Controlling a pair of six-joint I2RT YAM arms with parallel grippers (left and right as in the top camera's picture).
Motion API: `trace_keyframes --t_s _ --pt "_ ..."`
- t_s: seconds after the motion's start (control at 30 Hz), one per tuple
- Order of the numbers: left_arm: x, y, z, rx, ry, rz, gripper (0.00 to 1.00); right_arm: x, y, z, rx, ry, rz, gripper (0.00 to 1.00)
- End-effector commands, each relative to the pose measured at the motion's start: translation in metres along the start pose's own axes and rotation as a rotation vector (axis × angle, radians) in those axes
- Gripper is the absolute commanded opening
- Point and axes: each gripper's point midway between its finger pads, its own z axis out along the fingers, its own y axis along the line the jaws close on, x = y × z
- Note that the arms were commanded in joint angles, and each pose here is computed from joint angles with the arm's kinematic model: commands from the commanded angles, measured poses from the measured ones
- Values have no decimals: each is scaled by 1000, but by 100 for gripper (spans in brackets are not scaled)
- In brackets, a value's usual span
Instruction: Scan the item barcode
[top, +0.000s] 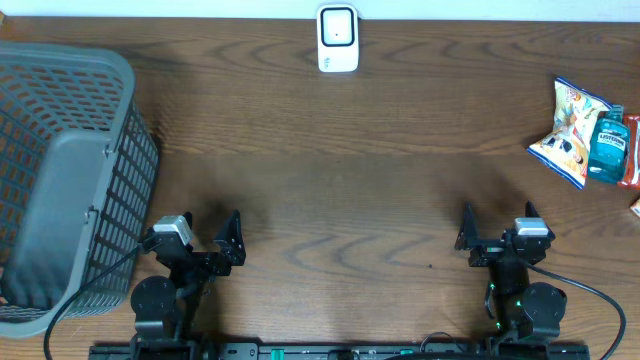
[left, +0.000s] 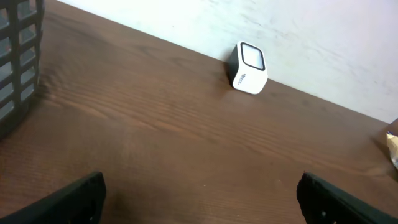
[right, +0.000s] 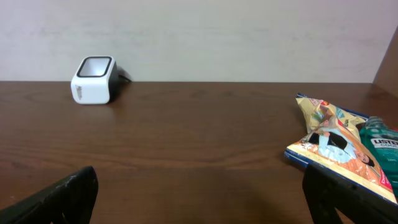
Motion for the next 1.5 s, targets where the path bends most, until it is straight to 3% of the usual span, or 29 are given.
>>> trace_keyframes --t_s 0.0,0.5,0.87,1.2,1.47 --pt "12 2 2 2 36 -4 98 0 -3 0 14 0 14 99" --pt "12 2 2 1 35 -3 97 0 -3 0 14 0 14 99" --pt "-18 56 -4 -306 -159 23 97 0 -3 0 14 0 14 99" --pt "-15 49 2 -270 -131 276 98 0 -3 0 14 0 14 99" --pt "-13 46 3 -247 -125 273 98 0 -3 0 14 0 14 99"
